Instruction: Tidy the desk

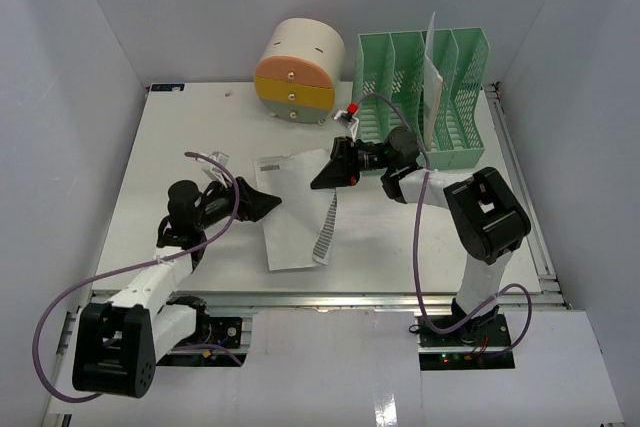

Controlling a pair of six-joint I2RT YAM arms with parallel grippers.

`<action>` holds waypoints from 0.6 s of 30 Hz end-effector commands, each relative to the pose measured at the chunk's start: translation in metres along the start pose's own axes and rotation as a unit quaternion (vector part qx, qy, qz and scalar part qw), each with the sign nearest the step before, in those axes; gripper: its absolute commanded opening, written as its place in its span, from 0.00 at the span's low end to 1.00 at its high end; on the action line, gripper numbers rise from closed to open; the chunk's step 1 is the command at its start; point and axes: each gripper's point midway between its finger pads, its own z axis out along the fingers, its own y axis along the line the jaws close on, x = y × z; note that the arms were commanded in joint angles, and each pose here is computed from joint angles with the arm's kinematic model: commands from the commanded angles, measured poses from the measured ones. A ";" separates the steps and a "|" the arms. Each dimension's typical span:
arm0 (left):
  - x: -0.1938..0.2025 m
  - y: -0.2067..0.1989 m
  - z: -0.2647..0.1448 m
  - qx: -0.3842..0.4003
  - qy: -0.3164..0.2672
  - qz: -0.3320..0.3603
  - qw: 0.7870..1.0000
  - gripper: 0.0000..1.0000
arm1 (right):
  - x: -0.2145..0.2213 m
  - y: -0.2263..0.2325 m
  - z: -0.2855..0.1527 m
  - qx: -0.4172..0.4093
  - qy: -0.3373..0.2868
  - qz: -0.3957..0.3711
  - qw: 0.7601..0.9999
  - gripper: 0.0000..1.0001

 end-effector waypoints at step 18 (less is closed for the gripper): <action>-0.001 -0.089 -0.009 0.246 0.063 0.067 0.965 0.00 | 0.002 0.021 0.002 0.039 0.037 -0.200 0.978 0.32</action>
